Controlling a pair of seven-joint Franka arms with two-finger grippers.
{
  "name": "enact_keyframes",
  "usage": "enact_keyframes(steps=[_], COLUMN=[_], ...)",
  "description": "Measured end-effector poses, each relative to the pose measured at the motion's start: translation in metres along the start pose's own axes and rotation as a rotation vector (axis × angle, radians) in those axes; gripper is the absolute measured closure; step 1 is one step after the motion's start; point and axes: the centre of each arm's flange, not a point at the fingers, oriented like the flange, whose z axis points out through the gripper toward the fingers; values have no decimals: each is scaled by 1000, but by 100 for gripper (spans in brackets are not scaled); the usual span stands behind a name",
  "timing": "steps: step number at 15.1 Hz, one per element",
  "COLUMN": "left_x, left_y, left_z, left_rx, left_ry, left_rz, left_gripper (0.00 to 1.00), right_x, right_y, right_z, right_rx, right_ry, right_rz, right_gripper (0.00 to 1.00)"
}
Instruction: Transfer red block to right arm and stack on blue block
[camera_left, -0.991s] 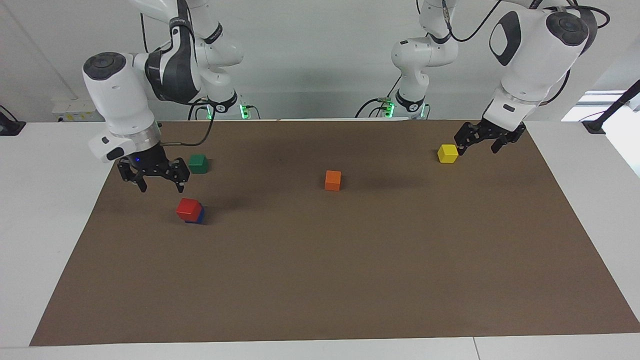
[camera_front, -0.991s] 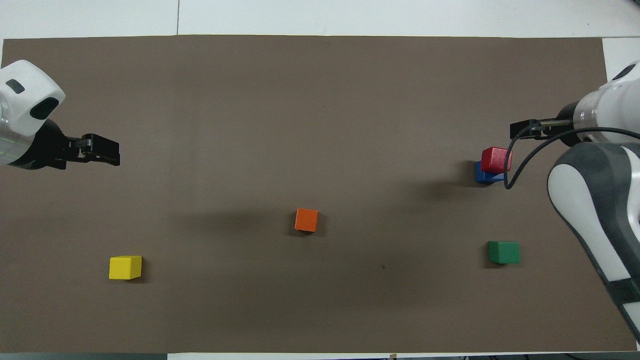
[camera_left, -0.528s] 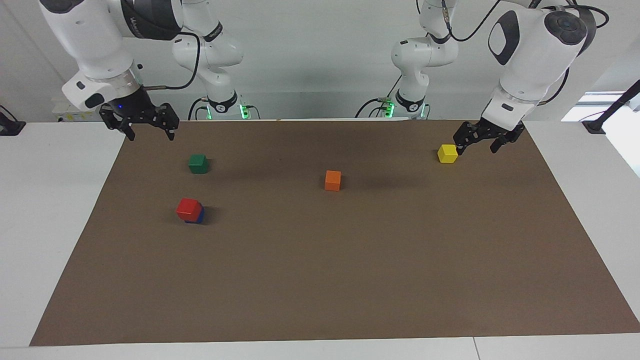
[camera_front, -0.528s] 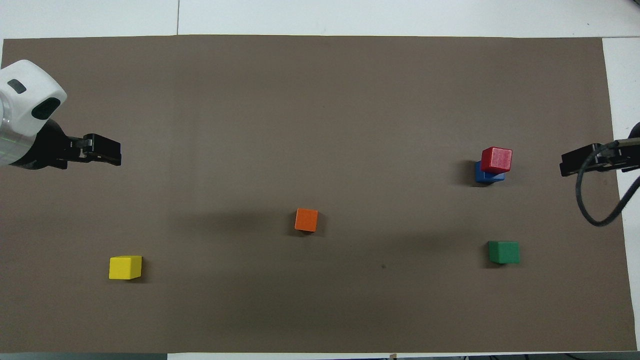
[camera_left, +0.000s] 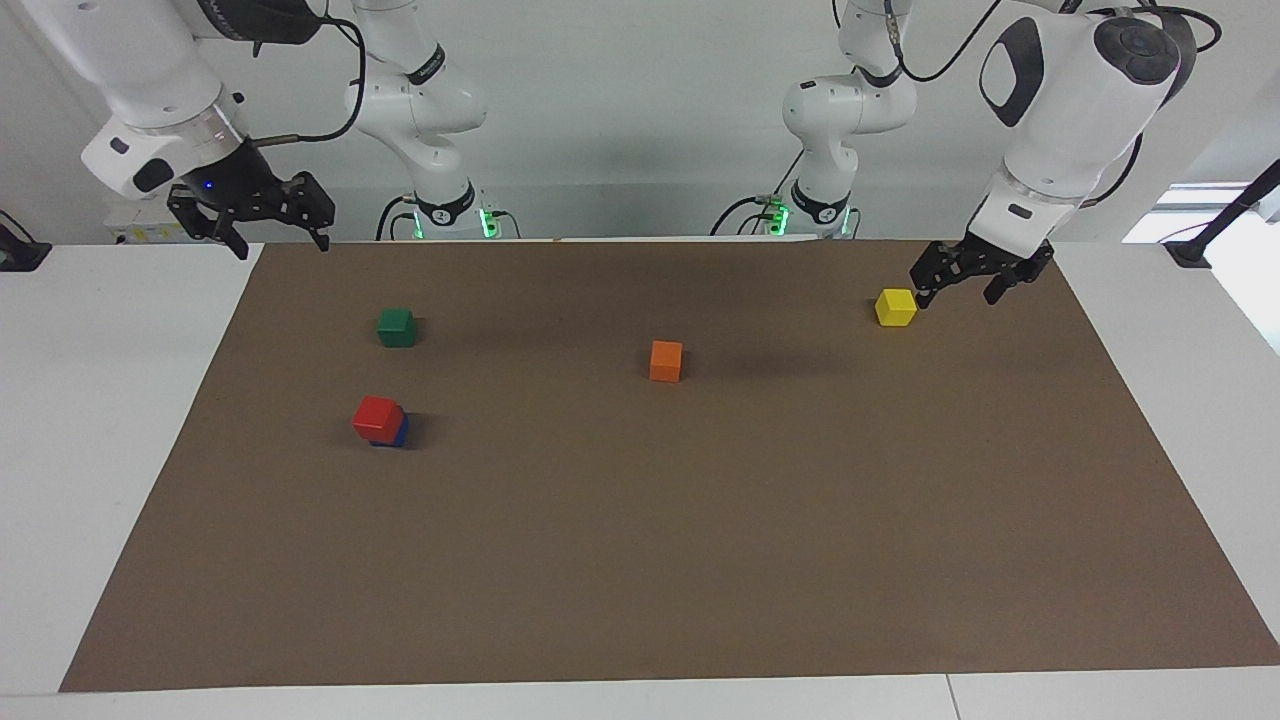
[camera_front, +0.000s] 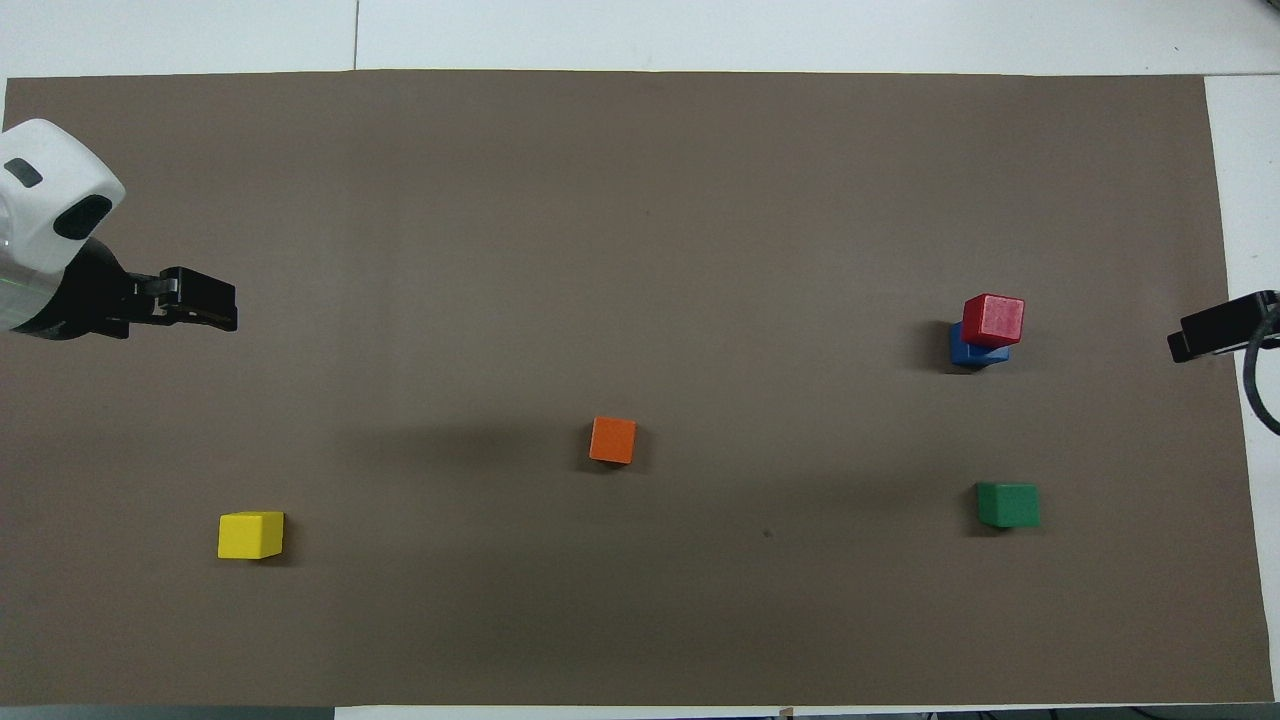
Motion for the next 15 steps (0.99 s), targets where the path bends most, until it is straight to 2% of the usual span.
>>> enact_keyframes(steps=[7,10,15], left_x=[-1,-1,-2], left_y=[2,2,6], left_z=[1,1,1], left_rx=[1,1,1], left_ry=[-6,-10,-12], left_rz=[3,3,11], left_gripper=[0,0,0], right_x=[10,10,-8], right_y=[6,7,7], right_z=[0,9,13], right_rx=[-14,-11,-6], right_ry=[77,68,76], right_rz=[6,8,7], right_gripper=[0,0,0])
